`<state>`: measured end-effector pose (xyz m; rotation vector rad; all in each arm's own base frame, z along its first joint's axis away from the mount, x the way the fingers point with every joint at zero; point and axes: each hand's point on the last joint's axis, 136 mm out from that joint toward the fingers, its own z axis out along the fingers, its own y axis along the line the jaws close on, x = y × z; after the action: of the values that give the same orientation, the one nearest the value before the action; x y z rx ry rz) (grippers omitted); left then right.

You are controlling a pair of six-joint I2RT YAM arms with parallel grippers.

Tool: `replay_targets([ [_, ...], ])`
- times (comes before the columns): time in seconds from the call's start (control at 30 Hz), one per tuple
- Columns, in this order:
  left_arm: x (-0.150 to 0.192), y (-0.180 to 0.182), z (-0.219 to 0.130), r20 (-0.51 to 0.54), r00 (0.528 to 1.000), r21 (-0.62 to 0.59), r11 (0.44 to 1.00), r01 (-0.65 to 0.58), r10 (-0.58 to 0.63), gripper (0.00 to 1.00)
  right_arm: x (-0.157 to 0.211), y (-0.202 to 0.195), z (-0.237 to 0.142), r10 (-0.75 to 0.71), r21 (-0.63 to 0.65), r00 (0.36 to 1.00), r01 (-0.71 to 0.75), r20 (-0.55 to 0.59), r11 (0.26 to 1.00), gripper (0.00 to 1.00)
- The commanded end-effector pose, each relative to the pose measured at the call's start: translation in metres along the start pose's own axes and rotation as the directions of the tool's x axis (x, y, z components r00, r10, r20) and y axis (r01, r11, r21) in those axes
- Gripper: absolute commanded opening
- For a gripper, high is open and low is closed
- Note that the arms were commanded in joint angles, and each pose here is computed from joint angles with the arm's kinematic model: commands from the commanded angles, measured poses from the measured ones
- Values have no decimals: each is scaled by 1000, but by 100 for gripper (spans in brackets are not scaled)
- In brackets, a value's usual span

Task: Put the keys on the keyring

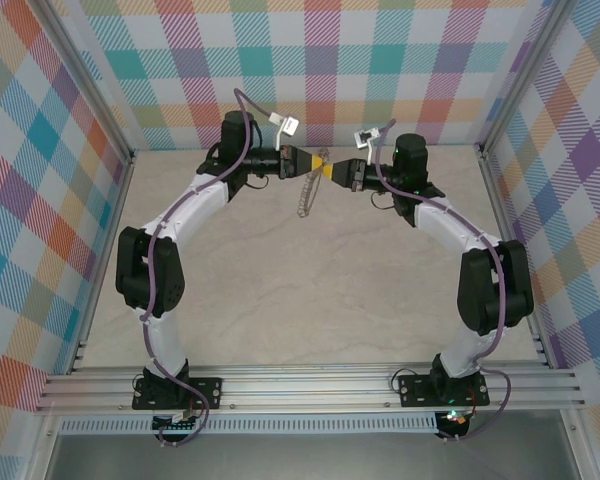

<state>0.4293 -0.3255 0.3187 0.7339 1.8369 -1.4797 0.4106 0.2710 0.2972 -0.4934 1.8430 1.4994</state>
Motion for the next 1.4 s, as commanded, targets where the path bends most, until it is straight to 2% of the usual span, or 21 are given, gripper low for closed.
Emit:
replay_targets([
  [0.0,-25,-38,-12,65,993,20,995,-99,97,0,-2,13,2,-36,-59,999,37,11,998,5],
  [0.07,-26,-38,-13,77,992,10,995,-99,98,0,2,16,4,-33,-72,999,33,1,997,0],
  [0.37,-34,-38,-14,114,989,-13,995,-95,96,0,24,23,10,-23,-108,998,17,-51,994,0],
  [0.53,-35,-37,-14,116,989,-16,996,-90,91,0,31,26,-2,-45,-70,997,40,-63,997,1],
  [0.57,-34,-37,-14,114,990,-15,996,-86,87,0,29,26,-6,-49,-59,997,46,-54,997,4],
  [0.73,-34,-40,-14,110,990,-3,996,-90,90,0,5,24,-35,-50,6,997,50,53,999,44],
  [0.8,-33,-42,-13,105,991,5,996,-89,88,0,-7,24,-41,-46,20,995,45,93,999,50],
  [1.0,-32,-46,-11,99,991,18,996,-90,88,0,-41,28,-42,-19,9,978,18,210,1000,53],
  [1.17,-31,-47,-9,95,993,28,996,-79,76,0,-64,30,-37,21,-80,958,2,286,997,53],
  [1.37,-29,-48,-8,91,994,33,997,-72,68,0,-71,26,-28,85,-184,945,-27,315,983,52],
])
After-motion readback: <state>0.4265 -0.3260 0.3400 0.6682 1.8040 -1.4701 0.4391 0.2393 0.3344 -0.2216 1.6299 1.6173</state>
